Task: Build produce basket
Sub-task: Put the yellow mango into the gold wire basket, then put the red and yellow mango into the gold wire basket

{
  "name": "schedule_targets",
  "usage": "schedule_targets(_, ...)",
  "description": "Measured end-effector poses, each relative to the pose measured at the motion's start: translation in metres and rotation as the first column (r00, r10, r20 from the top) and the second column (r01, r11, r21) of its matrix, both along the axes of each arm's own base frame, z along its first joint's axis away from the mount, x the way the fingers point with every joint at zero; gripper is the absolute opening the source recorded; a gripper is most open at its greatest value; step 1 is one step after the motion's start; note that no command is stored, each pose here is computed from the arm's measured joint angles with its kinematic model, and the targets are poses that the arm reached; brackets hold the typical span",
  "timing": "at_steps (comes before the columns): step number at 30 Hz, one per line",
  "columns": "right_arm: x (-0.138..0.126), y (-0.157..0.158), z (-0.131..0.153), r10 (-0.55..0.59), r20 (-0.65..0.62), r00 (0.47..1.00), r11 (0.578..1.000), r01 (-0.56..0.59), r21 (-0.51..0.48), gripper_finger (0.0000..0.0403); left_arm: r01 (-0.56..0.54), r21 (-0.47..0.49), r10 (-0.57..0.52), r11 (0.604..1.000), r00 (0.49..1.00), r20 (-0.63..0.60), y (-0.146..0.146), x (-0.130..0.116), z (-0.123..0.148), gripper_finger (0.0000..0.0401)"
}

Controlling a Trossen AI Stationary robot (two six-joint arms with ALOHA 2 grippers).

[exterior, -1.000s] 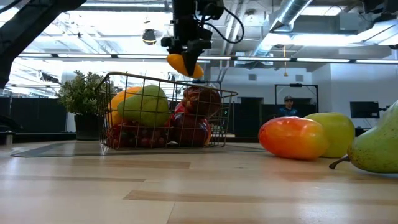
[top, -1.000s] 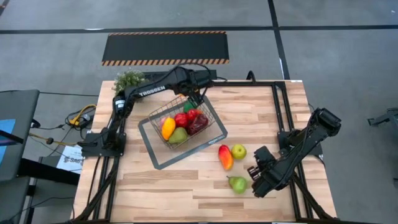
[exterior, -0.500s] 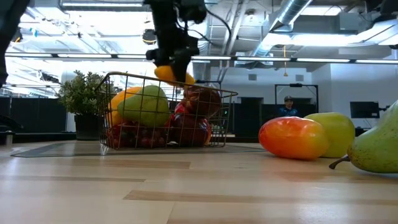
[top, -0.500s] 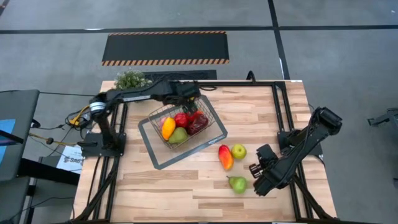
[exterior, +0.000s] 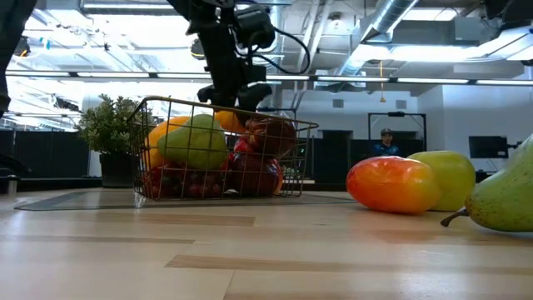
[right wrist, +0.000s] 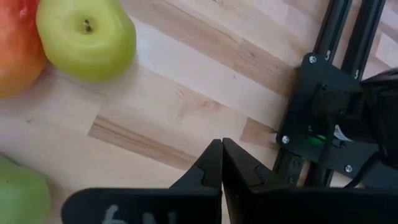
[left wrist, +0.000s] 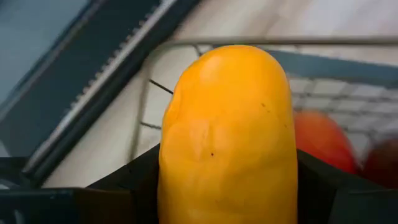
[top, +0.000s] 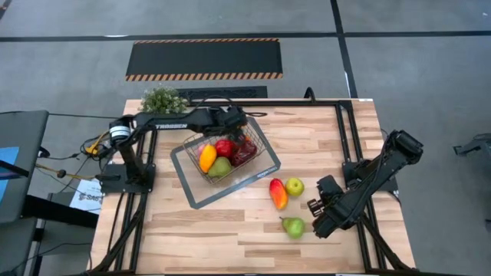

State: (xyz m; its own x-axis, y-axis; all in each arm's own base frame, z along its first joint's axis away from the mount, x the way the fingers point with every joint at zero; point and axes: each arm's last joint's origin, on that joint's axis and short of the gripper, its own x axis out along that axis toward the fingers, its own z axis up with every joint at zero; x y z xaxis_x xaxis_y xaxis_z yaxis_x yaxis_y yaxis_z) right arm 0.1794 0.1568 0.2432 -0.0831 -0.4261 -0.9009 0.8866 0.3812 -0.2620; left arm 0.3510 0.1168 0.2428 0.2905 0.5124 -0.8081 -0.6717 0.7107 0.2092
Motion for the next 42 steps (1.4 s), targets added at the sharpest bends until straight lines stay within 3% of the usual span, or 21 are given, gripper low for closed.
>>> schedule_targets(7,0.001,-0.001,0.000,0.003,-0.004,1.000,1.000,-0.003,0.001,0.0021,-0.036,0.038,0.036,0.999,0.999,-0.010,0.003,0.002,-0.005,0.0243)
schedule_targets(17,0.001,-0.001,0.000,0.003,-0.008,1.000,1.000,-0.003,-0.003,0.0019,-0.049,0.047,0.049,0.998,0.999,-0.010,0.002,0.002,-0.005,0.0321)
schedule_targets(22,0.001,-0.001,0.000,0.004,-0.008,1.000,1.000,-0.004,-0.003,0.0022,-0.032,0.054,0.033,0.998,0.999,-0.019,0.001,0.003,-0.004,0.0338)
schedule_targets(27,0.000,-0.001,0.000,0.017,-0.031,0.999,1.000,-0.016,0.015,0.0018,0.060,0.050,-0.059,0.997,0.998,-0.016,-0.006,0.011,0.026,0.0339)
schedule_targets(30,-0.001,0.000,0.000,0.018,-0.063,0.998,0.999,-0.015,0.051,0.0017,0.159,-0.006,-0.158,0.987,0.982,0.107,-0.018,0.022,0.056,0.0339)
schedule_targets(33,-0.001,0.004,-0.001,0.011,-0.079,0.997,0.995,-0.003,0.102,0.0018,0.342,-0.071,-0.311,0.937,0.909,0.278,-0.036,0.036,0.076,0.0339)
schedule_targets(35,-0.001,0.008,-0.002,0.019,-0.070,0.997,0.991,-0.010,0.131,0.0020,0.461,-0.061,-0.414,0.885,0.842,0.346,-0.052,0.044,0.079,0.0339)
schedule_targets(40,-0.004,0.019,-0.004,0.048,-0.020,0.999,0.983,-0.043,0.176,0.0021,0.671,0.085,-0.658,0.737,0.682,0.321,-0.098,0.057,0.072,0.0339)
schedule_targets(42,-0.007,0.024,-0.004,0.059,-0.008,0.998,0.981,-0.056,0.184,0.0020,0.702,0.104,-0.690,0.705,0.644,0.330,-0.113,0.066,0.065,0.0339)
